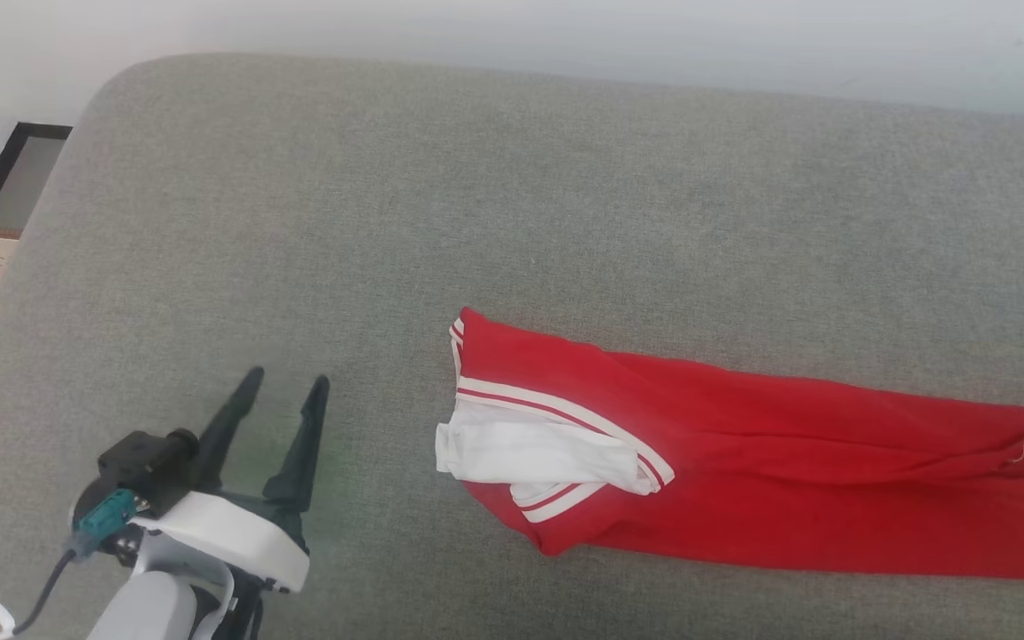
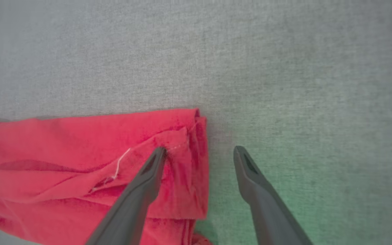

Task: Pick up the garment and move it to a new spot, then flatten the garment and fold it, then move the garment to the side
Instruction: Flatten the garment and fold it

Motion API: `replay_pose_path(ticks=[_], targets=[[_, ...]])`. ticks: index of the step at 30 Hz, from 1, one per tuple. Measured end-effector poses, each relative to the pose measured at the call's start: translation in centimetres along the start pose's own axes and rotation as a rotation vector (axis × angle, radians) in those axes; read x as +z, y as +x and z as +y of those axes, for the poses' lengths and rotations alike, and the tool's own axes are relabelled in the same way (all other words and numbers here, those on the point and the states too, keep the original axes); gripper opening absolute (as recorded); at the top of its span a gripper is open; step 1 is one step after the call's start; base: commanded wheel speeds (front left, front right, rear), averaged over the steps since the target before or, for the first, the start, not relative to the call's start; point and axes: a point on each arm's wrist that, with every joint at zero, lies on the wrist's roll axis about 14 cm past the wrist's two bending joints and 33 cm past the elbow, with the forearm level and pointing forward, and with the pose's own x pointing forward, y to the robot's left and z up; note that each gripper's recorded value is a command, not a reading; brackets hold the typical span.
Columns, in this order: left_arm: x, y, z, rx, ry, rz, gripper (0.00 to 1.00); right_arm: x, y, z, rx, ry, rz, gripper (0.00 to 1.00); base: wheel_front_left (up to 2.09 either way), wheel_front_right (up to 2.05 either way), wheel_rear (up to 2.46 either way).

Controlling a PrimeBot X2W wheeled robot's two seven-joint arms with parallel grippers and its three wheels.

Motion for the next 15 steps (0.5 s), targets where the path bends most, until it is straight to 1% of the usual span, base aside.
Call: replay_pose_path(ticks=[3, 6, 10, 15], targets=[[1.0, 0.1, 0.1, 0.019, 0.054, -0.042, 1.0, -0.4, -0.2, -0.6, -0.017, 0.01, 0.019, 1.0, 0.0, 0.0, 0.0], [1.2, 0.0, 0.2, 0.04, 0.107, -0.056, 1.0, -1.6, 0.3, 0.0, 0.0, 0.029, 0.059, 1.0, 0.0, 0.0, 0.0], [1.3, 0.0, 0.2, 0.061, 0.154, -0.066, 1.0, -2.5, 1.2, 0.9, 0.013, 0.018, 0.107, 1.0, 0.0, 0.0, 0.0], [0.7, 0.0, 0.6, 0.091, 0.153, -0.055, 1.0, -3.4, 2.3, 1.2, -0.001, -0.003, 0.161, 1.0, 0.0, 0.0, 0.0]])
